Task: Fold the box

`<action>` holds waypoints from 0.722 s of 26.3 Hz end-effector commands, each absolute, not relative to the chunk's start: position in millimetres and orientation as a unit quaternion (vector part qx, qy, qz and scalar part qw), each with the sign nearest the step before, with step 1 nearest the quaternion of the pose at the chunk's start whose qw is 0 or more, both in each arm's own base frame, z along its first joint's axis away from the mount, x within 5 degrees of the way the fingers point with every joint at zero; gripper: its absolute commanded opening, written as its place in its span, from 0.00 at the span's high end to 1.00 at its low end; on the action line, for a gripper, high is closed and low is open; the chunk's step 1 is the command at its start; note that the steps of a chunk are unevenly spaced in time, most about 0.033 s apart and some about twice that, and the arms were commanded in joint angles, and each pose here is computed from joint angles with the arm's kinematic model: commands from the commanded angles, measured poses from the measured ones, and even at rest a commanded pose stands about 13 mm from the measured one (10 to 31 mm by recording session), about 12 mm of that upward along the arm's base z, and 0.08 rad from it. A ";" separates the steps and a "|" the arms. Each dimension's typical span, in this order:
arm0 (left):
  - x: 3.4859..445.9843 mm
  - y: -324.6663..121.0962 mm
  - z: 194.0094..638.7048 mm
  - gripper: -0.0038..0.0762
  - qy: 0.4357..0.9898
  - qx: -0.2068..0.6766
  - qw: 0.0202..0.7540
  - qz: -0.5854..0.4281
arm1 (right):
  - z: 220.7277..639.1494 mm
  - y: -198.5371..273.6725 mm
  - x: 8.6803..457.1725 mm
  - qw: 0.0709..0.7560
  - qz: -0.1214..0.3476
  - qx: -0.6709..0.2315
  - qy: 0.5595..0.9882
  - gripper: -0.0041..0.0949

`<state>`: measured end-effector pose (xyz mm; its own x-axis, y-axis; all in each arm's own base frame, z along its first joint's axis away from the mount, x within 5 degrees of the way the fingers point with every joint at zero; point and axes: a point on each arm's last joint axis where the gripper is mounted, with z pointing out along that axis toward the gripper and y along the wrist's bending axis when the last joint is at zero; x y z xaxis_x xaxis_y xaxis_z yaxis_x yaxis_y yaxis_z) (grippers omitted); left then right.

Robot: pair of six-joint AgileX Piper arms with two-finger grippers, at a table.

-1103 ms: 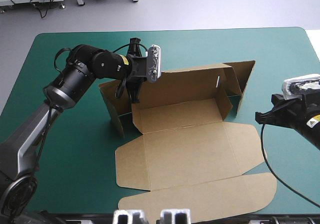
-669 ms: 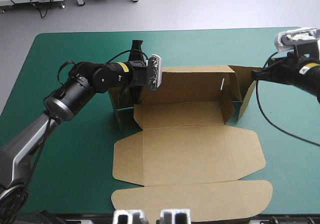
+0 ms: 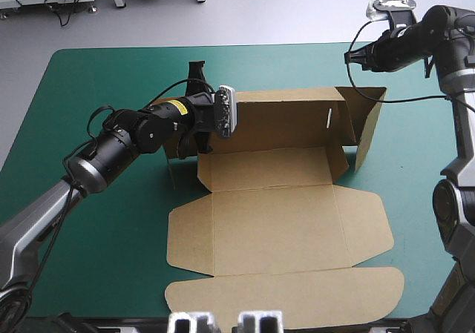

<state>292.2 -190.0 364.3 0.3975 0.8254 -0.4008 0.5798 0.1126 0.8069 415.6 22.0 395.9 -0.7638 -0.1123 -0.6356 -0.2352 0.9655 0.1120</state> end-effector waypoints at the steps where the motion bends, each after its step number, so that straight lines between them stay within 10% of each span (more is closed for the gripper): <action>1: 282.3 -184.2 397.2 0.96 0.518 0.621 0.573 0.131 | 406.9 23.8 416.0 0.352 0.105 -0.084 0.926 0.98; 19: 283.3 -185.0 394.2 0.96 0.523 0.622 0.569 0.126 | 377.7 30.8 372.3 0.253 0.137 -0.128 0.949 0.98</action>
<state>289.0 -189.2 363.6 0.3934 0.8250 -0.4058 0.6030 0.1016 0.7912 396.2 27.5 342.7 -0.8840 -0.1615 -0.4387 -0.2710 0.9417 0.1995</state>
